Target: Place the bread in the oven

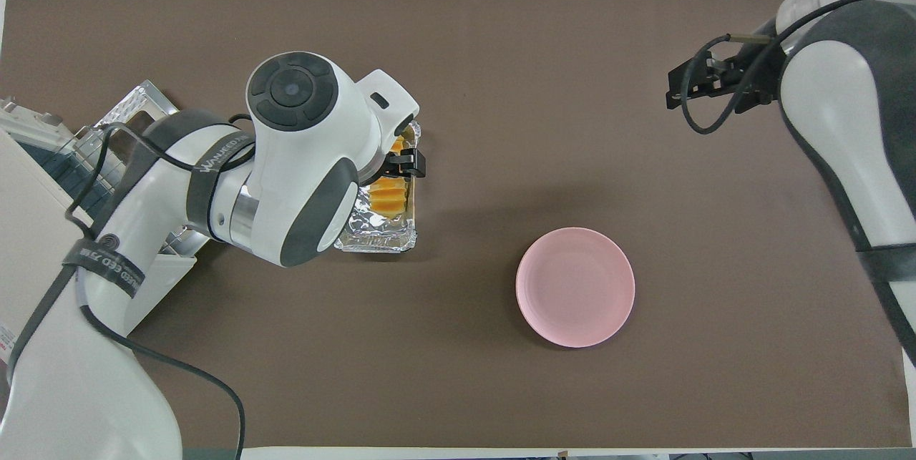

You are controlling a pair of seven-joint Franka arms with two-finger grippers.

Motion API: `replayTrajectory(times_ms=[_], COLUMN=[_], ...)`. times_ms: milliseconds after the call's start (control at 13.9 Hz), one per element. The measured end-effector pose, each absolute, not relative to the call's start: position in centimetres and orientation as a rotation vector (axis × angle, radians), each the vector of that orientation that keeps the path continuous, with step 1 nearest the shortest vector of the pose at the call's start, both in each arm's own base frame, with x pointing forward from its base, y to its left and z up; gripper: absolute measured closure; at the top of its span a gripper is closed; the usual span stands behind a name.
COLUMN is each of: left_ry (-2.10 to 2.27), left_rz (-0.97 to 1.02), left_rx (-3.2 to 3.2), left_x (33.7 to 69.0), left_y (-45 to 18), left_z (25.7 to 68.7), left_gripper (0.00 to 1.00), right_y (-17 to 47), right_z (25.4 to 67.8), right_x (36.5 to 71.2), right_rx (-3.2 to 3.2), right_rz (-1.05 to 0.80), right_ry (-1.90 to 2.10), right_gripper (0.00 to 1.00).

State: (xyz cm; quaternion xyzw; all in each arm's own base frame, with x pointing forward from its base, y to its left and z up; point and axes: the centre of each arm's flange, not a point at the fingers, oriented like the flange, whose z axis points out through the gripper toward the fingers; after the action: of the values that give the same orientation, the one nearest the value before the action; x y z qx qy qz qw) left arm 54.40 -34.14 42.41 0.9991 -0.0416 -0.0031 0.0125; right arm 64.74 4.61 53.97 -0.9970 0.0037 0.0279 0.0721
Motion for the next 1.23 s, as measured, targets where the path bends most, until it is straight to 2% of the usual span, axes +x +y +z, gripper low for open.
replayTrajectory(times_ms=[216,433,505,721,865,937,1082,1154,1226], left_ry=[-0.142,-0.106,-0.099,-0.069,-0.053,-0.046,-0.038,-0.033,-0.027], left_rz=[0.003,-0.055,-0.064,-0.073,-0.048,-0.037,-0.038,-0.038,-0.034], left_rx=[3.114,3.143,3.15,3.159,3.152,3.148,3.151,3.152,3.151], left_x=[53.7,51.6,51.0,50.5,50.8,50.9,51.0,51.0,51.1], left_y=[-34.5,-37.1,-38.1,-39.0,-38.9,-38.9,-38.9,-38.9,-38.9], left_z=[38.6,35.2,34.3,33.2,33.2,33.0,32.4,32.2,32.0], left_gripper=[0.0,0.0,0.07,0.11,0.3,0.3,0.52,0.52,0.6], right_y=[-0.2,-1.7,-1.9,-1.4,-1.2,-1.2,-1.3,-1.4,-1.6], right_z=[54.2,55.8,56.6,59.0,59.4,59.4,59.0,58.9,58.9], right_x=[64.3,62.6,61.4,56.5,54.0,53.5,53.4,53.5,53.6], right_rx=[-3.075,-3.108,-3.109,-3.112,-3.114,-3.114,-3.114,-3.114,-3.114], right_rz=[0.108,0.12,0.118,0.118,0.125,0.131,0.135,0.134,0.134], right_ry=[-0.117,-0.178,-0.179,-0.187,-0.19,-0.189,-0.185,-0.182,-0.177], right_gripper=[0.0,0.0,0.0,0.0,0.0,0.0,0.0,0.0,0.0])
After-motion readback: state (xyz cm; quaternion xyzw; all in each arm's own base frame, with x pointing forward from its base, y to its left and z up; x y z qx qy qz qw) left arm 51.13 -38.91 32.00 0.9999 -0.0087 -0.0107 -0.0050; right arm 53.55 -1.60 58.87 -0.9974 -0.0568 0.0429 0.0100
